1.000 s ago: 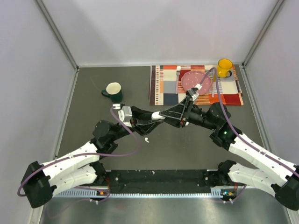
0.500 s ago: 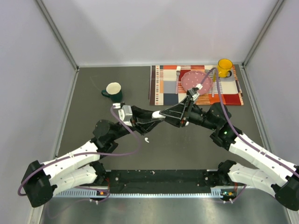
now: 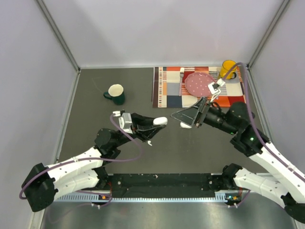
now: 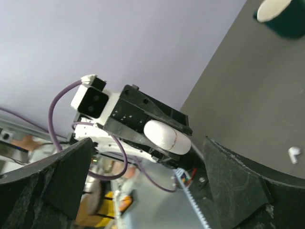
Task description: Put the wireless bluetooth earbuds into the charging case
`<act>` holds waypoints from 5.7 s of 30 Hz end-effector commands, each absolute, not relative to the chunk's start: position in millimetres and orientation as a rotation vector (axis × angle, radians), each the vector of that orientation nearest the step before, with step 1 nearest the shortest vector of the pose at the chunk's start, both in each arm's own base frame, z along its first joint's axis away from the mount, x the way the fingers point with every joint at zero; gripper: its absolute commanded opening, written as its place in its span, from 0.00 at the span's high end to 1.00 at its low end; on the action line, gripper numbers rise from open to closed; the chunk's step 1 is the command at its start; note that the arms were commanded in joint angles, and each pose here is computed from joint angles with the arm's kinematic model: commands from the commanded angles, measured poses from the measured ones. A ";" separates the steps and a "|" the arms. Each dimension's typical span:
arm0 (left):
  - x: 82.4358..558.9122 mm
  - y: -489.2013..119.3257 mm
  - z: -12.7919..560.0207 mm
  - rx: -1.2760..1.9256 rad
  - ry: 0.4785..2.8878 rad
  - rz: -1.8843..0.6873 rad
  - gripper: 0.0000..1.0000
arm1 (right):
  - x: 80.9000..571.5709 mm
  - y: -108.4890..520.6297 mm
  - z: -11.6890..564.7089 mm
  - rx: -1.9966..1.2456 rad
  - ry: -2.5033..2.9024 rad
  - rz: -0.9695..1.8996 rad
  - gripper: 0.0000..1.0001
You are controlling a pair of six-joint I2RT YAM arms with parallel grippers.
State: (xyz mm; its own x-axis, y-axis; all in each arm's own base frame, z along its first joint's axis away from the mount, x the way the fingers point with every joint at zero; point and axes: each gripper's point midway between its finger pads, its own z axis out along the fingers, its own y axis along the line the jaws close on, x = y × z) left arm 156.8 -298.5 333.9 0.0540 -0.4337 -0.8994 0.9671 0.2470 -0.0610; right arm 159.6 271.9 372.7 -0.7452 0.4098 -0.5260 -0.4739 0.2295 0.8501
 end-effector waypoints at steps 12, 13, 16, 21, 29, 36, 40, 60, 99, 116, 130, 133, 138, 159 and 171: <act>128.3 -294.7 367.3 0.783 0.778 -1.239 1.00 | 148.0 271.4 367.6 -0.532 1.816 1.144 0.07; 127.1 -294.7 368.2 0.788 0.775 -1.242 1.00 | 147.4 273.0 367.0 -0.538 1.817 1.138 0.07; 125.6 -295.2 370.1 0.796 0.769 -1.247 1.00 | 149.5 277.3 364.3 -0.534 1.829 1.136 0.07; 124.6 -295.9 371.9 0.801 0.765 -1.253 1.00 | 153.4 277.7 361.1 -0.519 1.836 1.119 0.08; 108.6 -298.9 375.7 0.891 0.706 -1.288 1.00 | 167.0 267.9 360.1 -0.377 1.845 1.075 0.07; 99.4 -298.9 370.9 0.938 0.699 -1.316 1.00 | 170.1 268.7 371.9 -0.341 1.808 1.098 0.06; 99.5 -297.4 369.1 0.925 0.710 -1.319 1.00 | 165.7 274.4 372.1 -0.358 1.810 1.140 0.06; 126.3 -281.4 345.4 0.768 0.881 -1.215 1.00 | 155.2 252.6 419.1 -0.274 1.630 1.224 0.04; 124.0 -215.6 326.1 0.694 1.038 -0.973 1.00 | 285.6 287.7 161.9 0.297 2.433 0.513 0.01; 139.1 -204.0 307.5 0.683 1.121 -0.932 1.00 | 282.6 339.0 108.3 0.224 2.564 0.445 0.09; 134.6 -200.0 319.2 0.688 1.114 -0.929 1.00 | 289.7 356.5 67.5 0.224 2.616 0.360 0.37; 133.0 -198.2 322.3 0.696 1.115 -0.918 1.00 | 290.2 359.2 62.2 0.213 2.623 0.350 0.41; 131.9 -197.1 324.7 0.698 1.117 -0.916 1.00 | 289.8 363.6 56.1 0.180 2.627 0.329 0.44; 122.7 -190.3 338.9 0.707 1.083 -0.904 1.00 | 297.1 365.4 29.3 0.066 2.642 0.133 0.54; 123.8 -189.6 337.7 0.702 1.092 -0.899 1.00 | 293.2 362.4 23.4 0.031 2.652 0.075 0.62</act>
